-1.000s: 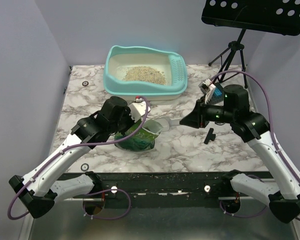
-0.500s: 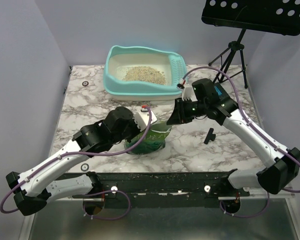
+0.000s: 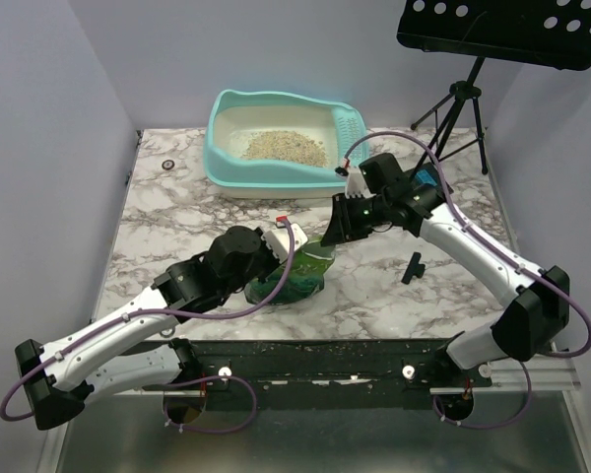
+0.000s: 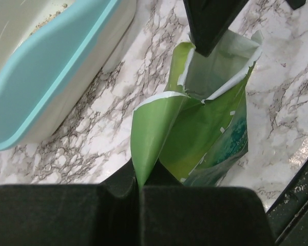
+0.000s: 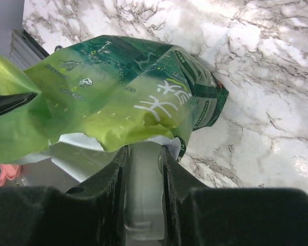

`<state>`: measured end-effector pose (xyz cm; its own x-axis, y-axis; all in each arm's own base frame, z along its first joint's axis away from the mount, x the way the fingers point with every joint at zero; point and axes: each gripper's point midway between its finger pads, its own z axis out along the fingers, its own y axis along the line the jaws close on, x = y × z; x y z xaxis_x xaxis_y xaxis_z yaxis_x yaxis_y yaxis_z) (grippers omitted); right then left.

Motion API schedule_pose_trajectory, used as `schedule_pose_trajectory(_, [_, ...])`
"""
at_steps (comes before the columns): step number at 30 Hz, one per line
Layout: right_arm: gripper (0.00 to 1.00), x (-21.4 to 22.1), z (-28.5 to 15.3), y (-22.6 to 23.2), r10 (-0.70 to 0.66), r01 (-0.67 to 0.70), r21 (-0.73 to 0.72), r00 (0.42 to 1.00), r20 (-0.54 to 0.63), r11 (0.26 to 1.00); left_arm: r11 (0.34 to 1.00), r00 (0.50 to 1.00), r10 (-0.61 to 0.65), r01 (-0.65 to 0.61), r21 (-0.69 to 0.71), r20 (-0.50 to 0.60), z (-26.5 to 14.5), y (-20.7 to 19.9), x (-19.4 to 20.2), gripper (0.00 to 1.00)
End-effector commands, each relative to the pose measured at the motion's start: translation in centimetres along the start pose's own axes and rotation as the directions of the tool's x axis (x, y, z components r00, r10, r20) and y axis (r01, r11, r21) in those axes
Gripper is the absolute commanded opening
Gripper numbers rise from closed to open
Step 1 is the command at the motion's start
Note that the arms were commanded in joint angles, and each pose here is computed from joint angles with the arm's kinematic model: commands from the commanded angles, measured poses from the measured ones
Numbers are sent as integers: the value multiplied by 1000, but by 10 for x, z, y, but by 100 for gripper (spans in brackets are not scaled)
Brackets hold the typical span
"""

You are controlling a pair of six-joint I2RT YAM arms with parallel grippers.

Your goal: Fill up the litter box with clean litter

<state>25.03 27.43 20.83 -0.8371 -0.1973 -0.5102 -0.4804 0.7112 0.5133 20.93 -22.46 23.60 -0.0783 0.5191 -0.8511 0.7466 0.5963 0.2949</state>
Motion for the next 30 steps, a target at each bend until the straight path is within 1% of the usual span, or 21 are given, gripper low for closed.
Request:
schedule_pose_trajectory(1, [1,28,36,-16,55,-57,-15,994,-96,998,999,997,-25,27,-30,72,-1,3,-13,0])
schedule_pose_trajectory(5, [1,42,55,-16,81,-89,-52,988,-133,995,994,998,-11,18,-106,64,0,16,-8,0])
schedule_pose_trajectory(9, [1,58,77,-9,112,-130,-98,979,-171,987,986,1000,8,-2,-168,30,1,26,2,0])
schedule_pose_trajectory(14, [1,63,99,14,192,-222,-227,970,-149,948,961,999,53,-51,-272,-1,-6,45,12,0])
schedule_pose_trajectory(20, [1,53,105,44,283,-291,-399,956,-80,869,926,991,116,-83,-368,67,-27,63,10,0])
schedule_pose_trajectory(23, [1,49,103,53,324,-314,-452,944,-57,835,920,988,137,-98,-379,78,-28,63,13,0])
schedule_pose_trajectory(27, [1,38,94,67,341,-308,-515,940,-33,800,930,987,152,-124,-347,54,-20,57,19,0])
schedule_pose_trajectory(30, [1,31,84,72,339,-289,-535,941,-6,794,940,987,155,-138,-311,31,-14,49,23,0])
